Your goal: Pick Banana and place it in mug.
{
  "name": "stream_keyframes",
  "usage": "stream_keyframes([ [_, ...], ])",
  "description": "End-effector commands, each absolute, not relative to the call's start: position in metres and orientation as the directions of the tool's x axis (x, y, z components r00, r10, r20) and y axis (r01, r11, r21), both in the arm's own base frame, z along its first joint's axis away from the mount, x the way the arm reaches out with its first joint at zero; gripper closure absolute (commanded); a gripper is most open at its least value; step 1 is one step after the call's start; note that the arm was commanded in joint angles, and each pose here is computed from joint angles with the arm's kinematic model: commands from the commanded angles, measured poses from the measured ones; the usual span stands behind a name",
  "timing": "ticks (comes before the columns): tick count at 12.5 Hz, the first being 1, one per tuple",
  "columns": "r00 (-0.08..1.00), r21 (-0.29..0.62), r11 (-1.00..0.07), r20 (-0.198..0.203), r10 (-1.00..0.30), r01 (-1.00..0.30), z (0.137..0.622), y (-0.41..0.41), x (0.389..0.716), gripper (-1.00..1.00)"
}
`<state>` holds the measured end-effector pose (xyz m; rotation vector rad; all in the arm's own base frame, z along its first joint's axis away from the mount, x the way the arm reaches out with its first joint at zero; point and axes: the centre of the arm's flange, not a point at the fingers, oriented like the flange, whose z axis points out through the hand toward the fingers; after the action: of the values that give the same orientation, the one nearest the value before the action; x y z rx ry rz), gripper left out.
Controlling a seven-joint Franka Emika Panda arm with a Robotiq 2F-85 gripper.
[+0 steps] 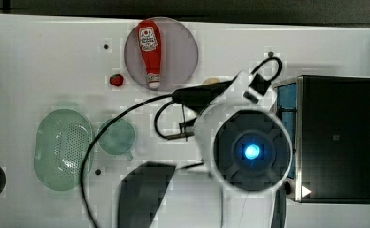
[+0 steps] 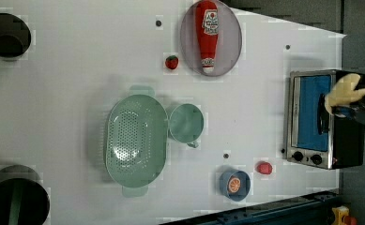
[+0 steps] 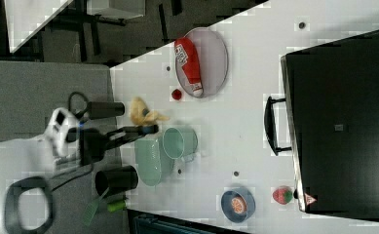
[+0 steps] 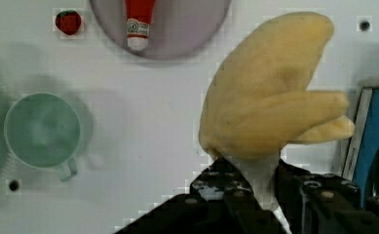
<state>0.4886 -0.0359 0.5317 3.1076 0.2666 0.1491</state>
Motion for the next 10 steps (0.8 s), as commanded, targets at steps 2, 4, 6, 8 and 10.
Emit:
stream_keyframes([
  [2, 0.996, 0.053, -0.995, -0.022, 0.082, 0.083, 0.491, 0.071, 0.485, 0.56],
  [4, 1.000, 0.070, -0.997, -0.024, 0.015, 0.016, 0.484, 0.114, 0.477, 0.57],
  [6, 0.997, 0.069, -0.995, -0.033, -0.069, -0.066, 0.474, 0.156, 0.468, 0.57],
  [8, 0.982, 0.051, -0.983, -0.060, -0.181, -0.178, 0.457, 0.192, 0.459, 0.57],
  [10, 0.967, 0.032, -0.968, -0.046, -0.250, -0.249, 0.434, 0.219, 0.454, 0.56],
])
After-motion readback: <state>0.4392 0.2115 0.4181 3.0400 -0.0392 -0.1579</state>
